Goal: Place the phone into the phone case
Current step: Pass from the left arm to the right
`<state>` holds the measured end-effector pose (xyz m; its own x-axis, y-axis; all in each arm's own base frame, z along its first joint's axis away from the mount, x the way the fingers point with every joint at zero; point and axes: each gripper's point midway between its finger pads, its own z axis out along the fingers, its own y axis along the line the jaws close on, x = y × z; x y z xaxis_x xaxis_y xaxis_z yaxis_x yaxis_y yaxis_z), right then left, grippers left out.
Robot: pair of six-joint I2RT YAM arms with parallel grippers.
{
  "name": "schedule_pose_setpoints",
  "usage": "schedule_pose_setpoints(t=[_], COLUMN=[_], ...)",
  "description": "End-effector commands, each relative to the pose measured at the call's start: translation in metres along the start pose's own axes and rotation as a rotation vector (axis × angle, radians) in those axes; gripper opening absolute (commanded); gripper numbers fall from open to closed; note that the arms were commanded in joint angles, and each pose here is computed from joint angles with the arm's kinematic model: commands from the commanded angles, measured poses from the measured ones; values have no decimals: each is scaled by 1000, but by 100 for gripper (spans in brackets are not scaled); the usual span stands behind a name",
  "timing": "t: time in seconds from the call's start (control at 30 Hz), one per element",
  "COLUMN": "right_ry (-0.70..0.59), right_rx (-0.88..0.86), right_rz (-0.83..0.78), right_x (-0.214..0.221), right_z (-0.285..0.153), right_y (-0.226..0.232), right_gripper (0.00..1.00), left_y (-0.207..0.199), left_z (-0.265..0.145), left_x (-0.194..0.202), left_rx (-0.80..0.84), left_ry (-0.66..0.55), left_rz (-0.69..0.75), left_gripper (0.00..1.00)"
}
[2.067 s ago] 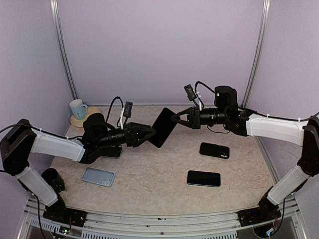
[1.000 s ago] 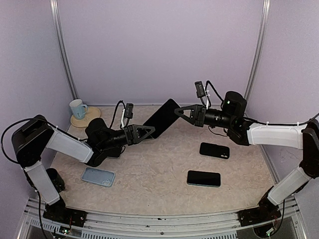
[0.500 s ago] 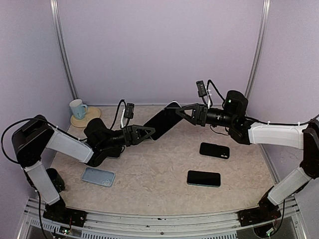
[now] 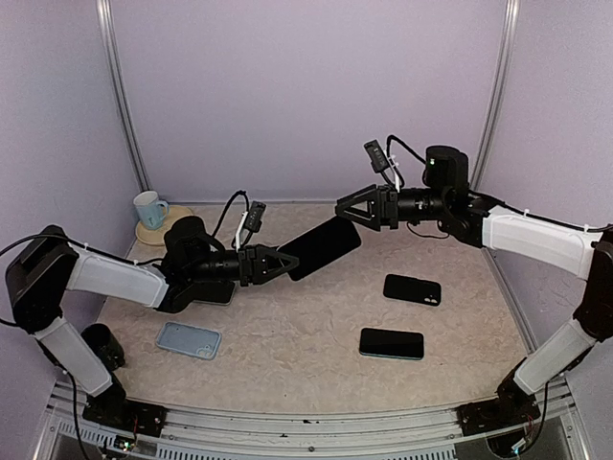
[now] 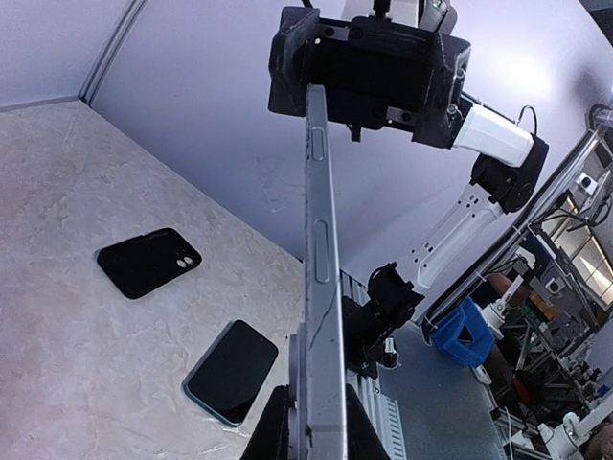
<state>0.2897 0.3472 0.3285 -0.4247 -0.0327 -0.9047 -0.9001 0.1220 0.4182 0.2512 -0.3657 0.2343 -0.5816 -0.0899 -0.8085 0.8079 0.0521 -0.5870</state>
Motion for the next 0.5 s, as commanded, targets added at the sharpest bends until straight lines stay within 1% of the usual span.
schedule_pose_setpoints(t=[0.0,0.23,0.47], right_ry=[124,167,204], right_rx=[-32,-59,-77], right_rz=[67,94,131], right_x=[27,40,58], right_z=[3,4,9], right_y=[-7,-6,-11], right_gripper=[68,67,62], left_y=[-18,-16,-14], left_z=[-2,-1,1], left_x=[-20,-20,-21], left_rx=[27,4,-5], left_ry=[5,39,60], left_rz=[116,134,145], left_gripper=[0,0,0])
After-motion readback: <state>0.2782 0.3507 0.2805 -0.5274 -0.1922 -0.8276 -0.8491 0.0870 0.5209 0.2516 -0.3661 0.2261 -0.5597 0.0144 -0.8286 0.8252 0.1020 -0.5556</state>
